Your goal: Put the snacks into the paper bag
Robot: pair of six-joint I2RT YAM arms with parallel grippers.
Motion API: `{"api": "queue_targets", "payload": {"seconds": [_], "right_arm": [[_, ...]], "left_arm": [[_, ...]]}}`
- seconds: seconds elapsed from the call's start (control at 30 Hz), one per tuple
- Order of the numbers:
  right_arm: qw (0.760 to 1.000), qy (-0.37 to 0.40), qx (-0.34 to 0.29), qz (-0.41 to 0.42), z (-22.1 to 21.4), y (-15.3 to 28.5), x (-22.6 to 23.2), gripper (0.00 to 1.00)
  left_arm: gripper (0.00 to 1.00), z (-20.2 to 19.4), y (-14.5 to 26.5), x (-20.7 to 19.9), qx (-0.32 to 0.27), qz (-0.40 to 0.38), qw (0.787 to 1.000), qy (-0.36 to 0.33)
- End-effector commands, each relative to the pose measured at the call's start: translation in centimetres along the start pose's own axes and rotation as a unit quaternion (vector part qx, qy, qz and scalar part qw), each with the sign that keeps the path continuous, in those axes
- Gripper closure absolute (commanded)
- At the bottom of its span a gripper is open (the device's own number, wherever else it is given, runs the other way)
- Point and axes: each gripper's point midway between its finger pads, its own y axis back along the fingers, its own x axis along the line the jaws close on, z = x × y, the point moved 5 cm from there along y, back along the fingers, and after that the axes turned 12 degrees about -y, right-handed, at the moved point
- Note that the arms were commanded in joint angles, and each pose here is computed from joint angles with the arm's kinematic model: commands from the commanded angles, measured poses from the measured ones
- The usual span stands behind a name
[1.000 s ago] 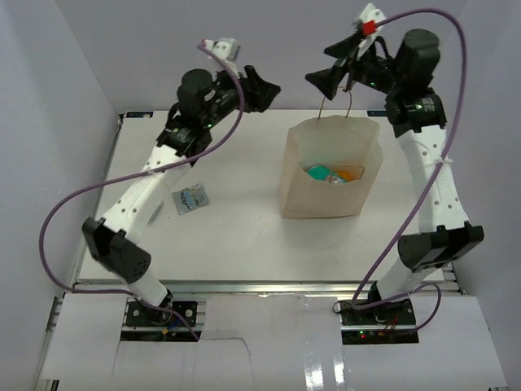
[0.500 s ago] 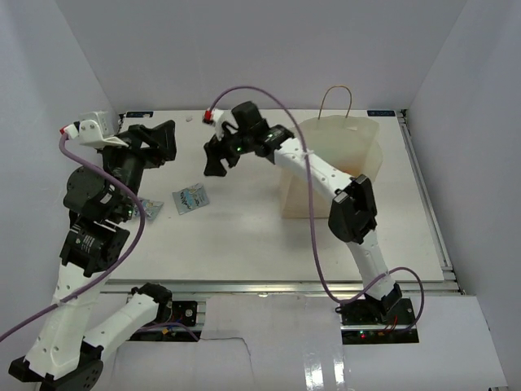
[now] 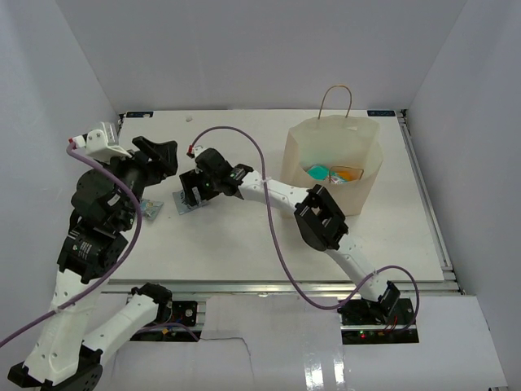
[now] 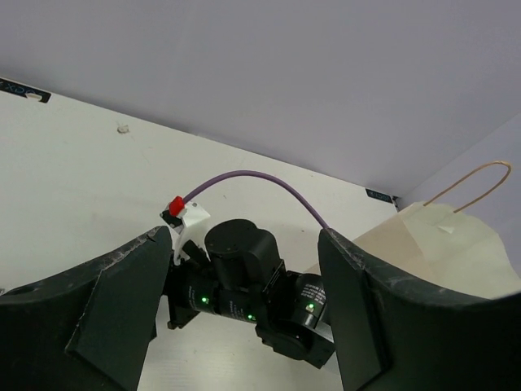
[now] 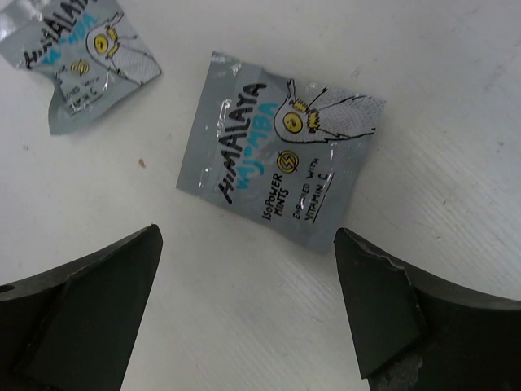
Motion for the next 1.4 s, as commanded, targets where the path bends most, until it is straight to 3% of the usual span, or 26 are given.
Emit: {"api": "queue_targets", "payload": {"seconds": [0.0, 0.27, 0.53, 0.8, 0.97, 1.37], "right_arm": [[0.993, -0.034, -0.102, -0.042, 3.1, -1.0, 0.2, 0.08], [0.989, 0.017, -0.119, -0.083, 1.2, -4.7, -1.8, 0.08], [0.986, 0.038, -0.141, -0.083, 0.7, -5.5, -0.4, 0.11], [0.991, 0.065, -0.081, -0.087, -5.3, -6.0, 0.7, 0.14], [0.987, 0.089, -0.075, -0.113, -6.7, -6.0, 0.1, 0.17], [0.982, 0.092, -0.046, -0.157, -9.4, -5.5, -3.1, 0.56]], "left_arm": [[0.16, -1.2, 0.2, 0.0, 0.023, -0.001, 1.000, 0.011], [0.16, -2.2, 0.7, 0.3, 0.031, -0.001, 0.999, 0.016], [0.16, -2.9, 1.3, 0.2, 0.039, -0.011, 0.999, 0.036], [0.16, -2.7, 2.7, 0.8, 0.031, -0.003, 0.998, 0.050], [0.16, -2.7, 3.1, 0.9, 0.030, -0.005, 0.998, 0.051], [0.14, -2.7, 3.8, 0.7, 0.033, -0.016, 0.997, 0.062]]}}
